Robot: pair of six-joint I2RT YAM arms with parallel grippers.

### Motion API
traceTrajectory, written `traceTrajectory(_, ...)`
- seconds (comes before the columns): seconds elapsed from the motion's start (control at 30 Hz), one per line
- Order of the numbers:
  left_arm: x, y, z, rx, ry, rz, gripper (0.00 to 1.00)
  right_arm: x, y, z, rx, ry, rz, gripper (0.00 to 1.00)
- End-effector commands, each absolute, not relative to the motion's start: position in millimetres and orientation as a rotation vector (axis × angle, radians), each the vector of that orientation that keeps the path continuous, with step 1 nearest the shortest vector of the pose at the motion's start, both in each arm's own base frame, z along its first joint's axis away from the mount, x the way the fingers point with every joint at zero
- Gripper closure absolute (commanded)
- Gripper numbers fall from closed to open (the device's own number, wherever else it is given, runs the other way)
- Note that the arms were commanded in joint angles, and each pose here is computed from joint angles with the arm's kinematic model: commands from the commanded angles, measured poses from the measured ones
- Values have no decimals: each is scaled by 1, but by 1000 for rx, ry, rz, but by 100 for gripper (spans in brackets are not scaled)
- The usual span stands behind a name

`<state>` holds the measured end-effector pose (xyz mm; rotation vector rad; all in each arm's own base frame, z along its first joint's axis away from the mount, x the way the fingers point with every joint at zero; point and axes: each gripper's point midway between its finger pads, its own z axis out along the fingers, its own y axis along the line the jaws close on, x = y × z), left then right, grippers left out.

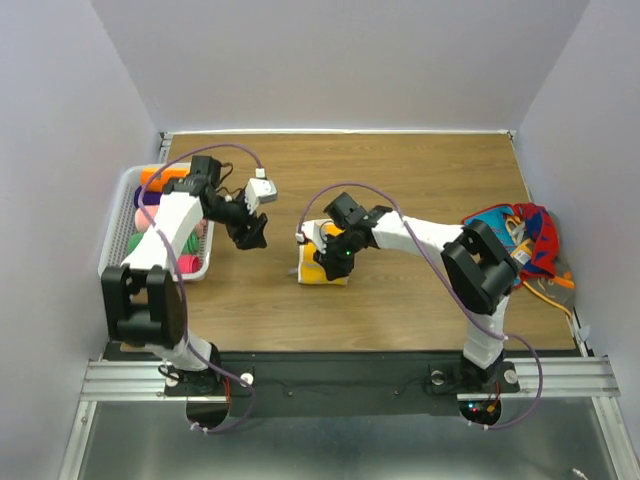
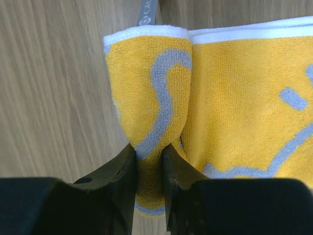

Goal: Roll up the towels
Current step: Roll the towel

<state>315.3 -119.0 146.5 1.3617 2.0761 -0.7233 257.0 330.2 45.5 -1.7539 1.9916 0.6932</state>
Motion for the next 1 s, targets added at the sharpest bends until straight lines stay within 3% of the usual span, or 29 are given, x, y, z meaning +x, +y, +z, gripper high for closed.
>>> traceTrajectory(0.0, 304, -134, 164, 1270, 1912, -683, 25, 233, 330, 49, -1712, 2188, 964, 99)
traceTrajectory(0.27, 261, -164, 138, 1523, 1603, -172, 18, 233, 335, 41, -1596, 2412, 1374, 98)
traceTrajectory(0.33, 253, -174, 131, 1555, 1542, -134, 13, 237, 334, 38, -1566, 2436, 1440, 98)
traceTrajectory(0.5, 245, -206, 122, 1644, 1467, -100, 12, 244, 330, 34, -1464, 2491, 1599, 97)
traceTrajectory(0.53, 243, -217, 118, 1683, 1439, -108, 7, 243, 329, 30, -1463, 2504, 1605, 96)
traceTrajectory(0.8, 253, -252, 95, 1794, 1330, 13, 7, 246, 328, 27, -1429, 2525, 1628, 93)
traceTrajectory(0.97, 268, -258, 72, 1821, 1430, 48, 16, 249, 325, 30, -1393, 2532, 1644, 92)
